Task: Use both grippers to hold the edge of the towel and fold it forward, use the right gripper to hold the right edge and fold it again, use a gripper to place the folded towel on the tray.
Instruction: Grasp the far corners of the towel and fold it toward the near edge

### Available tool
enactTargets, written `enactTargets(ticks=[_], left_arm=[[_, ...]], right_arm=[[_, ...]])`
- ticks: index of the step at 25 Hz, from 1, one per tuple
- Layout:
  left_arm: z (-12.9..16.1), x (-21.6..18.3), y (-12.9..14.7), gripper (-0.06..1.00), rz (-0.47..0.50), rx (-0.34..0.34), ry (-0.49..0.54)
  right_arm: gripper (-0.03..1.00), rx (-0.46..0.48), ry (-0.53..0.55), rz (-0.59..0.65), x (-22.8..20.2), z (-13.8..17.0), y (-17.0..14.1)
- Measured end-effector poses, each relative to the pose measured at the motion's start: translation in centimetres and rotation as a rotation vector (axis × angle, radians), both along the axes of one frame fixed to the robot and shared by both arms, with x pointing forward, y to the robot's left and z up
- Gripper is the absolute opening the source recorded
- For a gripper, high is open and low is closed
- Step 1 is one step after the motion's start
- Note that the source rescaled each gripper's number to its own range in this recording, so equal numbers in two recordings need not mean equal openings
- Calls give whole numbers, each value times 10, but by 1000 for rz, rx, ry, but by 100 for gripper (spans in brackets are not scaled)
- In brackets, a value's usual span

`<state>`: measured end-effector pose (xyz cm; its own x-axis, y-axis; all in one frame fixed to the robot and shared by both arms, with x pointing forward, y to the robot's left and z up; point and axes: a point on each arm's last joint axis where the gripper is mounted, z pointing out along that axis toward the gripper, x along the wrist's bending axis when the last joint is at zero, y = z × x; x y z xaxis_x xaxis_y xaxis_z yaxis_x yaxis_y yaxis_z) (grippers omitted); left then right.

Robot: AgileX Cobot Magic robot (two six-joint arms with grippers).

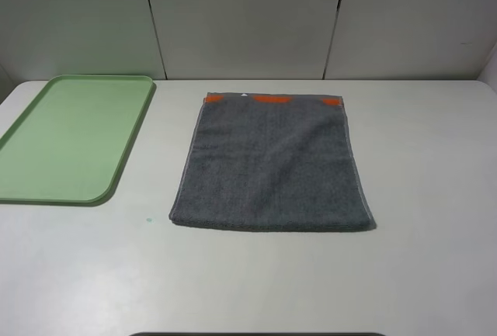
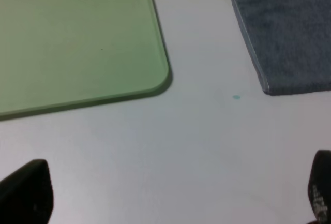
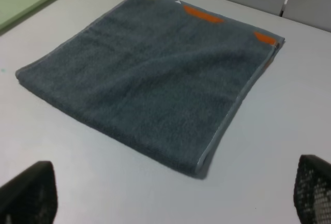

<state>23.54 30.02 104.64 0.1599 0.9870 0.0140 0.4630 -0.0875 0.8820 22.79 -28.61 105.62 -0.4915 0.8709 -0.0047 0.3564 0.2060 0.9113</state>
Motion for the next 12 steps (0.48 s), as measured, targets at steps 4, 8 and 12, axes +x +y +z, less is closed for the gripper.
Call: enactTargets(ticks=[4, 8, 12], left_arm=[[0, 0, 0, 98, 0, 0, 0], [0, 0, 0, 98, 0, 0, 0], [0, 0, 0, 98, 0, 0, 0]], right_arm=[[100, 0, 0, 0, 0, 0, 0], [100, 0, 0, 0, 0, 0, 0], [100, 0, 0, 0, 0, 0, 0]])
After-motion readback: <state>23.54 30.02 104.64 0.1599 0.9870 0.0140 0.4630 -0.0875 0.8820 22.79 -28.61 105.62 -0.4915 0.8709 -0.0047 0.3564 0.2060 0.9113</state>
